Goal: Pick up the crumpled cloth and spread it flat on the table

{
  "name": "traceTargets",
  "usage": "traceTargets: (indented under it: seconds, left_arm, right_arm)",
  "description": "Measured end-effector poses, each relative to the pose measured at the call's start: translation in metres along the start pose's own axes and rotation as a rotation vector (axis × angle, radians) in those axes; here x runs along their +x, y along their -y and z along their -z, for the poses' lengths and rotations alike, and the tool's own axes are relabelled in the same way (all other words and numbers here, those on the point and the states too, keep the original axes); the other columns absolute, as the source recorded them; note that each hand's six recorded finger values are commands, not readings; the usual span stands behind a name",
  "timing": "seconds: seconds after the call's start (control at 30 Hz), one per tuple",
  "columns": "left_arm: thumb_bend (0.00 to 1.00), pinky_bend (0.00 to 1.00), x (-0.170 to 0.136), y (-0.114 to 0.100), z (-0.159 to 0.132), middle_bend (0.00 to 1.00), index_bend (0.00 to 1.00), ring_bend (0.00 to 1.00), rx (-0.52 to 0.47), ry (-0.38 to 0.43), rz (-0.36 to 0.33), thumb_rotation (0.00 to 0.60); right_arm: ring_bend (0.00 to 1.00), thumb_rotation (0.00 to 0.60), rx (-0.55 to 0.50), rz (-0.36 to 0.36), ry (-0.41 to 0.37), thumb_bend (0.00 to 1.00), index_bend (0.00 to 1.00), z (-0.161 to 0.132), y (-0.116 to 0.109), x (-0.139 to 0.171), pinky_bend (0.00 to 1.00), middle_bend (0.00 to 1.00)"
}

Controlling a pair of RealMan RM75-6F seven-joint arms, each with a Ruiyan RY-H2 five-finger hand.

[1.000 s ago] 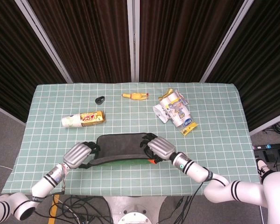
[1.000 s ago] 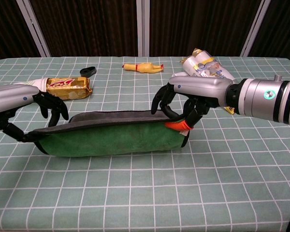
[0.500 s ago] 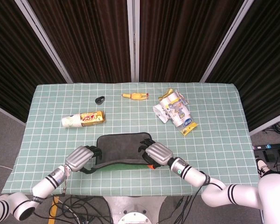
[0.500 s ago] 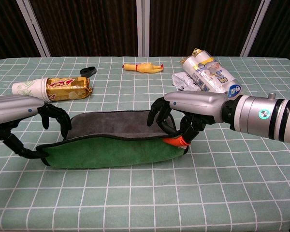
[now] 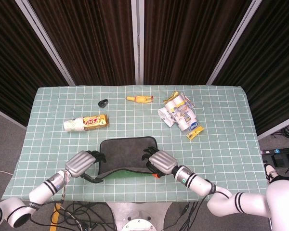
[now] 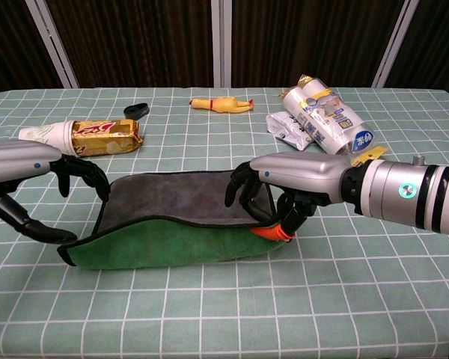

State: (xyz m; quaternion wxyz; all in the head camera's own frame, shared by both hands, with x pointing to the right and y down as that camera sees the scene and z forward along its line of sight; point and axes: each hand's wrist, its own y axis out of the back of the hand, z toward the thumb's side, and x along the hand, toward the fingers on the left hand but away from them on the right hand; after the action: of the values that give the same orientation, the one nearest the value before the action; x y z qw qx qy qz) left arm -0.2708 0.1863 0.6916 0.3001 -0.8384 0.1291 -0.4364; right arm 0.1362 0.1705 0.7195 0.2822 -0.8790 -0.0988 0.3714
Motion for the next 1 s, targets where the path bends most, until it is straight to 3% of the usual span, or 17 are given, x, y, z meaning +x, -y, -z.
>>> traceTargets:
  seconds: [0.17,0.27,0.37,0.5,0.57,0.7,1.0]
  left_arm:
    - [0.06,0.34,-0.004,-0.007,0.003,0.24,0.28,0.22,0.004,-0.013,-0.005,0.267]
    - [0.06,0.34,-0.006,-0.007,0.005,0.24,0.28,0.22,0.003,-0.02,-0.006,0.265]
    - [0.06,0.34,-0.005,-0.007,0.005,0.24,0.28,0.22,0.003,-0.023,-0.008,0.268]
    - [0.06,0.34,-0.005,-0.008,0.006,0.24,0.28,0.22,0.003,-0.025,-0.008,0.269]
    - [0.06,0.34,-0.005,-0.008,0.005,0.24,0.28,0.22,0.004,-0.024,-0.008,0.269]
    - [0.06,0.34,-0.005,-0.009,0.006,0.24,0.28,0.22,0.004,-0.025,-0.011,0.266]
    - [0.06,0.34,-0.005,-0.013,0.018,0.24,0.28,0.22,-0.037,-0.069,-0.039,0.289]
  right_arm:
    - [0.02,0.6,0.032,-0.024,-0.01,0.3,0.63,-0.001,0.007,0.006,0.0,0.21]
    - [0.0,0.585,0.065,-0.033,-0.019,0.19,0.5,-0.002,0.012,0.009,0.0,0.17]
    - [0.0,0.491,0.1,-0.043,-0.026,0.03,0.27,-0.004,0.017,0.013,0.0,0.11]
    - [0.0,0.368,0.135,-0.063,-0.035,0.0,0.06,-0.007,0.025,0.019,0.0,0.03]
    - [0.0,0.332,0.154,-0.07,-0.04,0.0,0.02,-0.009,0.028,0.022,0.0,0.01]
    - [0.0,0.267,0.19,-0.076,-0.049,0.0,0.0,-0.012,0.03,0.03,0.0,0.0]
    - [0.0,0.253,0.253,-0.074,-0.028,0.0,0.0,-0.006,0.014,0.056,0.0,0.0]
